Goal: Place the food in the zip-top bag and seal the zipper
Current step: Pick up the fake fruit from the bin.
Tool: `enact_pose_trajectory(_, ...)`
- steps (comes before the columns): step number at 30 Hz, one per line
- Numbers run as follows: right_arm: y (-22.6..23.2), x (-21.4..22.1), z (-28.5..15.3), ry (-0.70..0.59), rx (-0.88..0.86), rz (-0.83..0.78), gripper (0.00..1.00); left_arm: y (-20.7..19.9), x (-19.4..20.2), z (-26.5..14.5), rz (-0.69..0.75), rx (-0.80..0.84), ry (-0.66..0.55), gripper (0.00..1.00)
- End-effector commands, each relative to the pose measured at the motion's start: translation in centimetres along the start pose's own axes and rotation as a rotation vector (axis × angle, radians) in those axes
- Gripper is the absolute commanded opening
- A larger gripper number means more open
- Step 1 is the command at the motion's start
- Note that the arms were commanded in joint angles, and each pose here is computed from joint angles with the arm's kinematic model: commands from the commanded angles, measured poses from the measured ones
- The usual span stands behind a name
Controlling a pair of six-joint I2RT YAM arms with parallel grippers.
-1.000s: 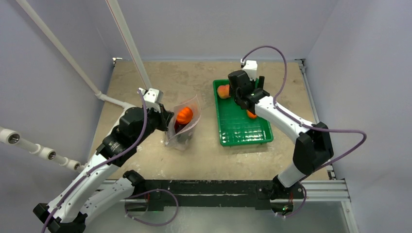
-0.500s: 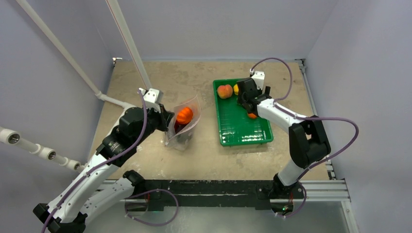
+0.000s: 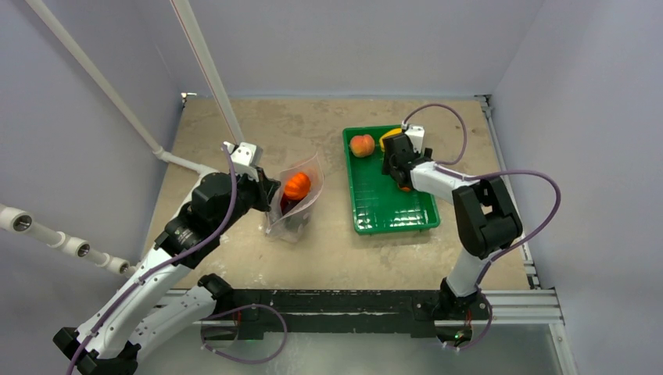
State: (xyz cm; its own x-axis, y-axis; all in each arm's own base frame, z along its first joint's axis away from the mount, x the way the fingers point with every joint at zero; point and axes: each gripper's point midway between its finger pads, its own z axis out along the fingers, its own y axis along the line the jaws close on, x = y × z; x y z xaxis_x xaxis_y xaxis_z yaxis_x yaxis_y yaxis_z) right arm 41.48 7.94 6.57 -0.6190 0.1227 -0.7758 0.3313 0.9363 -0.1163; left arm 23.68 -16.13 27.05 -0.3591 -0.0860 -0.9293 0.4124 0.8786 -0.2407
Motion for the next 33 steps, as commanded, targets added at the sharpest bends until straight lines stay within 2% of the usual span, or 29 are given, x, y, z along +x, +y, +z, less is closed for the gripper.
enact_pose_trajectory(1, 0.1, 0.6, 0.9, -0.004, 0.0, 0.03, 0.87, -0.4, -0.8, -0.1, 0.002, 0.021, -0.031, 0.0)
enact_pose_trajectory(7, 0.0, 1.2, 1.2, 0.002, 0.001, 0.032, 0.78, -0.4, -0.8, 0.0, 0.003, 0.019, -0.029, 0.0)
enact_pose_trajectory(13, -0.1, 0.2, 0.5, -0.013, -0.01, 0.048, 0.59, -0.4, -0.8, 0.0, 0.002, 0.017, -0.028, 0.0)
enact_pose_trajectory(20, -0.1, -3.0, -1.8, -0.075, -0.05, 0.083, 0.39, -0.3, -0.8, -0.1, 0.002, 0.015, -0.03, 0.0)
enact_pose_trajectory(30, 2.8, -8.5, -8.7, -0.175, -0.196, 0.104, 0.02, -0.4, -0.7, 0.0, 0.003, 0.02, -0.026, 0.0)
enact_pose_trajectory(33, 4.7, -9.6, -11.5, -0.201, -0.226, 0.094, 0.0, -0.3, -0.7, 0.0, 0.003, 0.016, -0.028, 0.0)
